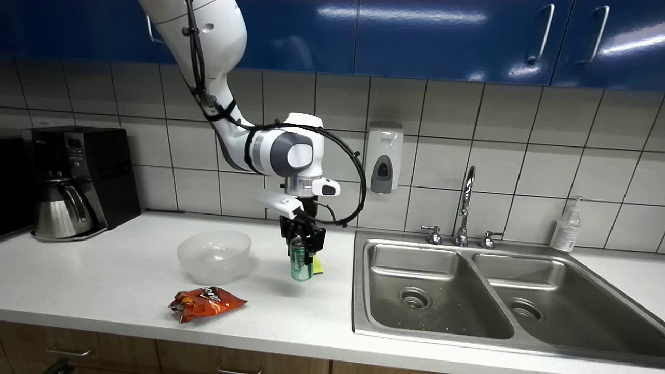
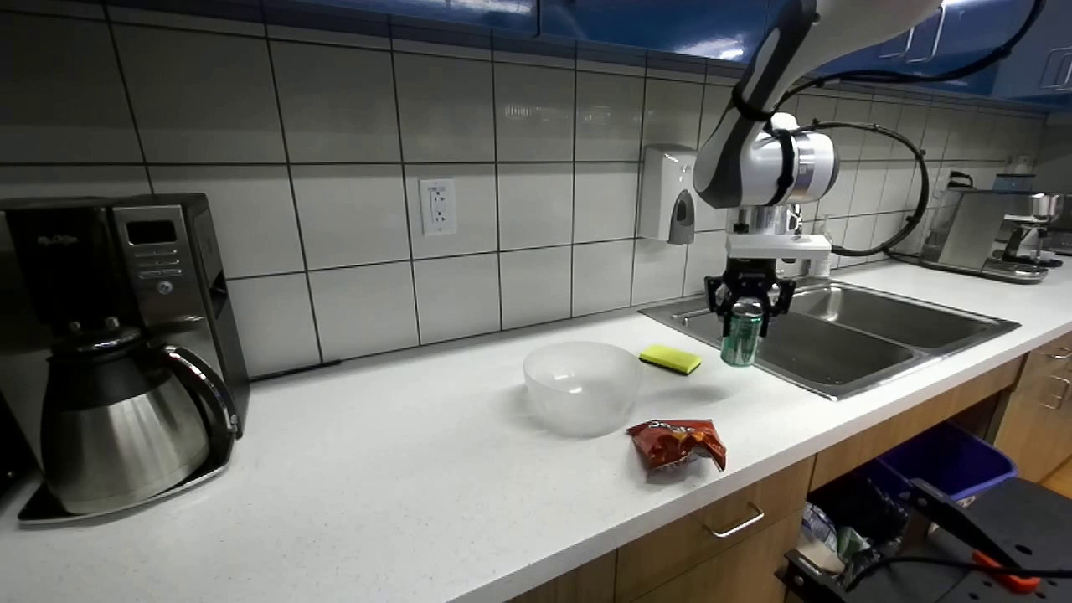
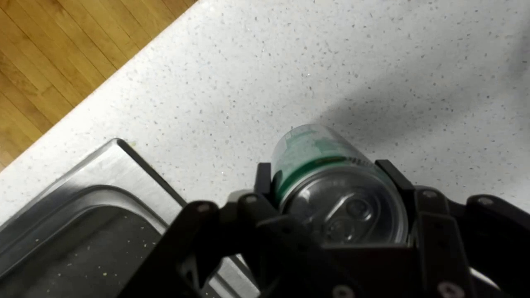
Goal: Put the green can in the bowl
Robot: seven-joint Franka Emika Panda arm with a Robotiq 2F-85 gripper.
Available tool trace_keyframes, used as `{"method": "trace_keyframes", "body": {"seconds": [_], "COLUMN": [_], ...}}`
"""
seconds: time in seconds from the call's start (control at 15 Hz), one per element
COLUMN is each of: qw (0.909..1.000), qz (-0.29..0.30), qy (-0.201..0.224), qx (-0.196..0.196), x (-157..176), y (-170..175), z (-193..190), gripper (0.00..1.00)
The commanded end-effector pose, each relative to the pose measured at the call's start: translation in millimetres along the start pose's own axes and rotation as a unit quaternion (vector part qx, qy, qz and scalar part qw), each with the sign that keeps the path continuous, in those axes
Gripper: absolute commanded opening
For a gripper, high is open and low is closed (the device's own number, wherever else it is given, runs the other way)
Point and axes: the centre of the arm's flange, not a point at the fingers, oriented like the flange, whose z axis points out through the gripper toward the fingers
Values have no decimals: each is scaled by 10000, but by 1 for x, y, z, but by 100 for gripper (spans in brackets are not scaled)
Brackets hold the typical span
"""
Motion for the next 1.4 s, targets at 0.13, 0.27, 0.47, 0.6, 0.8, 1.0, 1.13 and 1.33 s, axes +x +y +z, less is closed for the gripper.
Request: {"method": "trace_keyframes", "body": {"seconds": [0.13, 0.27, 0.47, 0.6, 0.8, 1.0, 1.13, 1.33], "qw": [9990, 9985, 9972, 9961, 9941, 9916, 9892, 9853], "qz": [-419, -526, -716, -855, -1042, -1257, -1423, -1670], "qy": [123, 158, 194, 239, 283, 317, 341, 360], "qx": [-13, -28, -20, -4, -5, -20, -48, -37], "x": [-11, -13, -15, -18, -23, -28, -35, -41], "y": [-21, -31, -48, -61, -81, -103, -119, -142], "z": [-32, -35, -40, -44, -49, -54, -59, -63], "gripper": [38, 38, 38, 38, 38, 38, 38, 38]}}
